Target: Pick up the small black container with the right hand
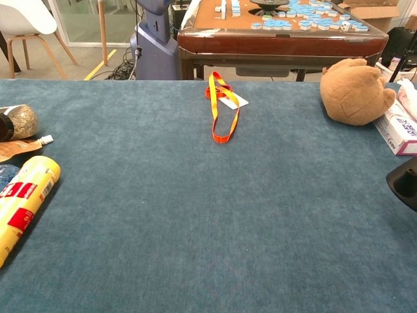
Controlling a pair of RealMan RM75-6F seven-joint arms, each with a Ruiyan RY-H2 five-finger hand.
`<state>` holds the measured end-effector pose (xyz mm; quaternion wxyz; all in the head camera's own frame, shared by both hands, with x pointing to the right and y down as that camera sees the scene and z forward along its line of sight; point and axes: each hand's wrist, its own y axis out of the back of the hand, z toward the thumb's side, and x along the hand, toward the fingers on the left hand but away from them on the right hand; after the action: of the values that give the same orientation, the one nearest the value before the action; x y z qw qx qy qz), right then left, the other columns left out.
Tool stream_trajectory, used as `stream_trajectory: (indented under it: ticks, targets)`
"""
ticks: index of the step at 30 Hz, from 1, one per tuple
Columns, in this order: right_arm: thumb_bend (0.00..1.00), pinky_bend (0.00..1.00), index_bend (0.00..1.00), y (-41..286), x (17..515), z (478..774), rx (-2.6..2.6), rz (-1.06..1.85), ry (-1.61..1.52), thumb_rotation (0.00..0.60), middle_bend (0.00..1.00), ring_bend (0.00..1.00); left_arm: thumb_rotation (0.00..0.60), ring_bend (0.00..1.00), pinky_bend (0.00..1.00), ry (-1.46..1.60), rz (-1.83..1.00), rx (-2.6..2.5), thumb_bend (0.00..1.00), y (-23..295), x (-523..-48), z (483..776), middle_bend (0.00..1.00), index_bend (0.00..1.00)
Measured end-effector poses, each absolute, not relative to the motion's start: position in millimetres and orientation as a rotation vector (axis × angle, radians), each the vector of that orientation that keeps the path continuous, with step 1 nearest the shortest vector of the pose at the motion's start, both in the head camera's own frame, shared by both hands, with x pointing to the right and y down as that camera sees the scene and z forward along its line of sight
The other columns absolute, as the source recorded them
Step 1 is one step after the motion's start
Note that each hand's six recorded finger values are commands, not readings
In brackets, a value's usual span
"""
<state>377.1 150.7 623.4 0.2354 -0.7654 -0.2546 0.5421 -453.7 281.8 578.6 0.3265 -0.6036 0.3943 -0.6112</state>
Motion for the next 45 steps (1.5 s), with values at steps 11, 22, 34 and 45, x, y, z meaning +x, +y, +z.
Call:
stream_trajectory:
  ticks: [11, 22, 34, 45]
  targets:
    - [0.00, 0.32, 1.00, 135.4, 376.2, 616.2, -1.995, 1.510, -0.644, 0.249, 1.00, 0.91, 0.600, 0.39, 0.33, 1.033, -1.596, -1.591, 0.25, 282.7, -451.5, 578.6, 0.38, 0.26]
    - [0.00, 0.32, 1.00, 129.9, 370.2, 612.9, -1.949, 1.514, -0.580, 0.025, 1.00, 0.93, 0.600, 0.39, 0.32, 1.023, -1.600, -1.594, 0.25, 283.1, -450.7, 580.1, 0.38, 0.26]
    - [0.23, 0.32, 1.00, 118.8, 361.7, 605.6, -1.903, 1.495, -0.551, 0.026, 1.00, 0.93, 0.600, 0.39, 0.32, 1.027, -1.601, -1.595, 0.25, 284.2, -452.1, 580.3, 0.38, 0.26]
    - [0.45, 0.32, 1.00, 113.9, 358.6, 602.4, -1.870, 1.499, -0.543, 0.058, 1.00, 0.94, 0.600, 0.39, 0.32, 1.035, -1.600, -1.597, 0.25, 284.5, -453.2, 580.5, 0.38, 0.26]
